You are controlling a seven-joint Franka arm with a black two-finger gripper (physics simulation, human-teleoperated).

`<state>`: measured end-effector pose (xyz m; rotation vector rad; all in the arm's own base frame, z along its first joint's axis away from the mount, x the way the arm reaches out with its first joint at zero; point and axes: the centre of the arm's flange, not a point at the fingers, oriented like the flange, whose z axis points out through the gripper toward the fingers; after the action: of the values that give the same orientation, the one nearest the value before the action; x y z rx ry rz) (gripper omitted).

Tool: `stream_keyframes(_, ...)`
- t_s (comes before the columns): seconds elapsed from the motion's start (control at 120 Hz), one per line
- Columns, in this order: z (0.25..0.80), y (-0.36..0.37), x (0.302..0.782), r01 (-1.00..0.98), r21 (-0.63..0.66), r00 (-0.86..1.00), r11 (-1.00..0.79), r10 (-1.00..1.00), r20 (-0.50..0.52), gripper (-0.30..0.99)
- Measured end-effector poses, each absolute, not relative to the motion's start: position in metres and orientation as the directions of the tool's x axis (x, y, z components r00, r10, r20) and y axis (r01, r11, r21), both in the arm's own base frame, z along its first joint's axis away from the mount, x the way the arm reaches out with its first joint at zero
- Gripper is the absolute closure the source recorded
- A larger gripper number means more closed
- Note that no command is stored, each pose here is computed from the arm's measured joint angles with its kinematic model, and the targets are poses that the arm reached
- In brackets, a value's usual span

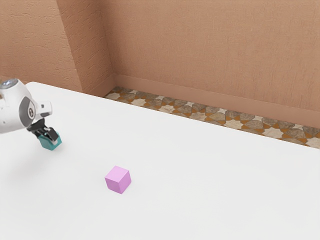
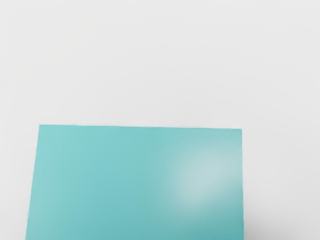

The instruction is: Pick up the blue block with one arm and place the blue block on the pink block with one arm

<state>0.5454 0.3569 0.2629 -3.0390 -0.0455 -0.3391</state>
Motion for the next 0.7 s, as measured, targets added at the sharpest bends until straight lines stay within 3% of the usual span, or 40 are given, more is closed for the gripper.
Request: stream_keyframes(0.7, 0.245, 0.359, 0.556, 0.055, -0.06, 0.975, -0.997, 0.041, 0.218, 0.0)
